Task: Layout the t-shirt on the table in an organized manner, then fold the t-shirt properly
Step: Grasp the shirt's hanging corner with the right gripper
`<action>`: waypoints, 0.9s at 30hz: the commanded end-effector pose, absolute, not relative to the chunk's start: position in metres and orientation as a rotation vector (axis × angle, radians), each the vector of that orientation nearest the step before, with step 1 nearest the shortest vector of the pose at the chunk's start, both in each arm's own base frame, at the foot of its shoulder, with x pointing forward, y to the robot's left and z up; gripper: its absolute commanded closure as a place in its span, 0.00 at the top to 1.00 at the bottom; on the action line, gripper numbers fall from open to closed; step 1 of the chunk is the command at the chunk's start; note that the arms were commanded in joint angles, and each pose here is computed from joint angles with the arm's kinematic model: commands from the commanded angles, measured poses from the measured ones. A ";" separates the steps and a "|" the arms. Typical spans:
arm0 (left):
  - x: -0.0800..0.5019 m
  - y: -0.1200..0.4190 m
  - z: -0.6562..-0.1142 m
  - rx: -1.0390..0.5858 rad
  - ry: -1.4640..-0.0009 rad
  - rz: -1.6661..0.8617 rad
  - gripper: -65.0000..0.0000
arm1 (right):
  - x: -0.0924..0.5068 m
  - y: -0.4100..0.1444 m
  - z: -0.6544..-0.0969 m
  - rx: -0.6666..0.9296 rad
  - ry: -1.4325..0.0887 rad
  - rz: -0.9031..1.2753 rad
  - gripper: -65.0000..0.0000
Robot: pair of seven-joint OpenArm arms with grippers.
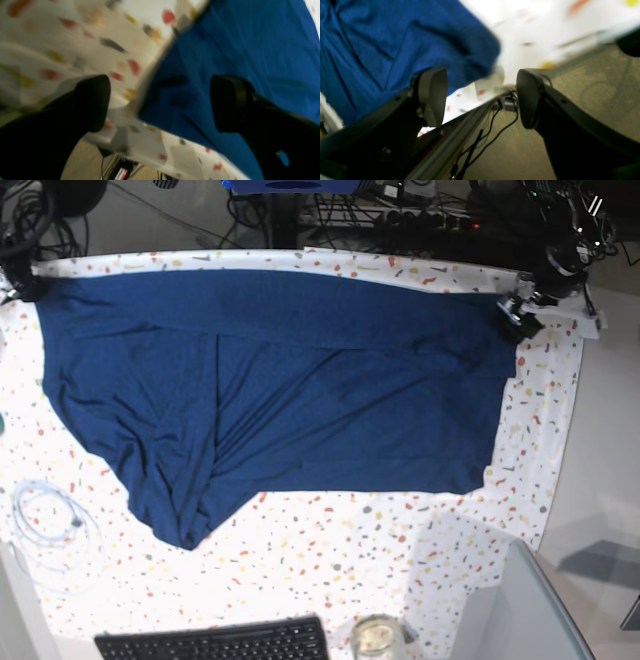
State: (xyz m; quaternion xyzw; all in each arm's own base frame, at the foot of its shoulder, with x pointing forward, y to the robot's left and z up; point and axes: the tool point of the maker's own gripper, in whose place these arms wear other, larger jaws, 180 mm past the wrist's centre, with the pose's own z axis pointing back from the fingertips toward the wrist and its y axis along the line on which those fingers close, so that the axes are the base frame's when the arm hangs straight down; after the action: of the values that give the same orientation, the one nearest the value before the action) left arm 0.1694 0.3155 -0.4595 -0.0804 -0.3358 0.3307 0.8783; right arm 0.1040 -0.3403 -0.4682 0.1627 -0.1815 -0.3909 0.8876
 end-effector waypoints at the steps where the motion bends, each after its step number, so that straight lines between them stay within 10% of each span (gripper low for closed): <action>1: 0.173 0.333 -0.445 -0.136 -0.754 0.690 0.91 | 0.114 -0.362 -0.449 0.295 -0.442 -0.791 0.63; 10: 0.209 0.376 -0.397 -0.065 -0.889 0.639 0.85 | 0.212 -0.365 -0.395 0.252 -0.584 -0.510 0.62; 18: 0.237 0.331 -0.390 -0.131 -0.894 0.489 0.03 | 0.299 -0.307 -0.378 0.298 -0.774 -0.275 0.62; 27: 0.252 0.288 -0.400 -0.207 -0.857 0.389 0.00 | 0.353 -0.299 -0.425 0.114 -0.713 -0.089 0.62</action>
State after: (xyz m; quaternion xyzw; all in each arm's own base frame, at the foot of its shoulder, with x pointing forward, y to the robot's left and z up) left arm 0.2432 0.2846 -0.4130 -0.0993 -0.3896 0.1936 0.8949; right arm 0.3384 -0.2867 -0.4441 0.0666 -0.3184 -0.0440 0.9446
